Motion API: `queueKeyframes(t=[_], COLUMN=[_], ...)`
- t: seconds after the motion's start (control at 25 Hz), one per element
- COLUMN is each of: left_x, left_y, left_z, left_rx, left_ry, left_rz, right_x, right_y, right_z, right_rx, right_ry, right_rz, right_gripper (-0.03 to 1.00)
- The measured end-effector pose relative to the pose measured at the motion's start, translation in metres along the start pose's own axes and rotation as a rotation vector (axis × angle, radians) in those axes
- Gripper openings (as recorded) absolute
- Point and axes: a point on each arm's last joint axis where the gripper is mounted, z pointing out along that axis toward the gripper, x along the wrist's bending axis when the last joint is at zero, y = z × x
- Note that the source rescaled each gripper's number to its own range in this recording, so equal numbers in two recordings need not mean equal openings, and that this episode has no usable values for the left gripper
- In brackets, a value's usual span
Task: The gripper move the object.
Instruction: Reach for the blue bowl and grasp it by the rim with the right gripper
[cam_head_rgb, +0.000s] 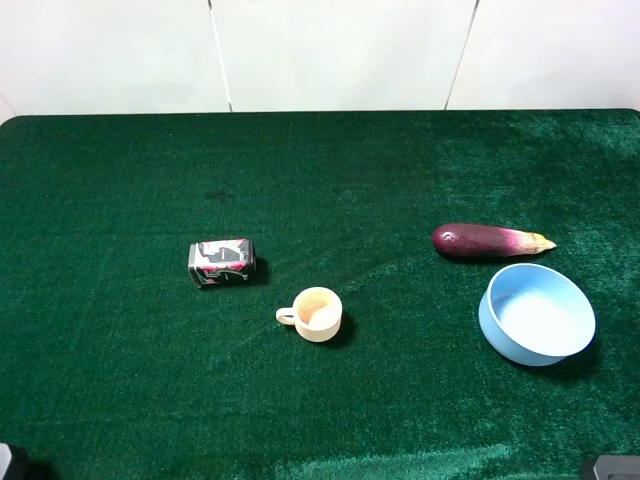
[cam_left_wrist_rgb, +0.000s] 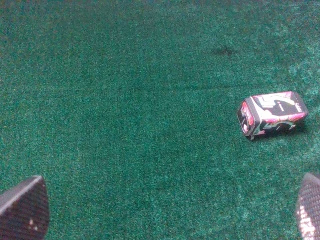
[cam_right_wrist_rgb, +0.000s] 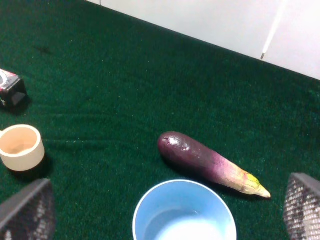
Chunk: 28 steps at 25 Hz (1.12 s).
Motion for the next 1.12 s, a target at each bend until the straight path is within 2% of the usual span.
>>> queueKeyframes(t=[0.92, 1.12], left_x=[0.000, 0.000], left_y=[0.000, 0.000], left_z=[0.000, 0.000], left_rx=[0.000, 0.000], left_ry=[0.000, 0.000], left_rz=[0.000, 0.000], right_x=[0.000, -0.002], right_y=[0.000, 0.007], right_z=[0.000, 0.018], right_rx=[0.000, 0.118], right_ry=[-0.001, 0.011], right_rz=[0.011, 0.024], right_gripper=[1.00, 1.00])
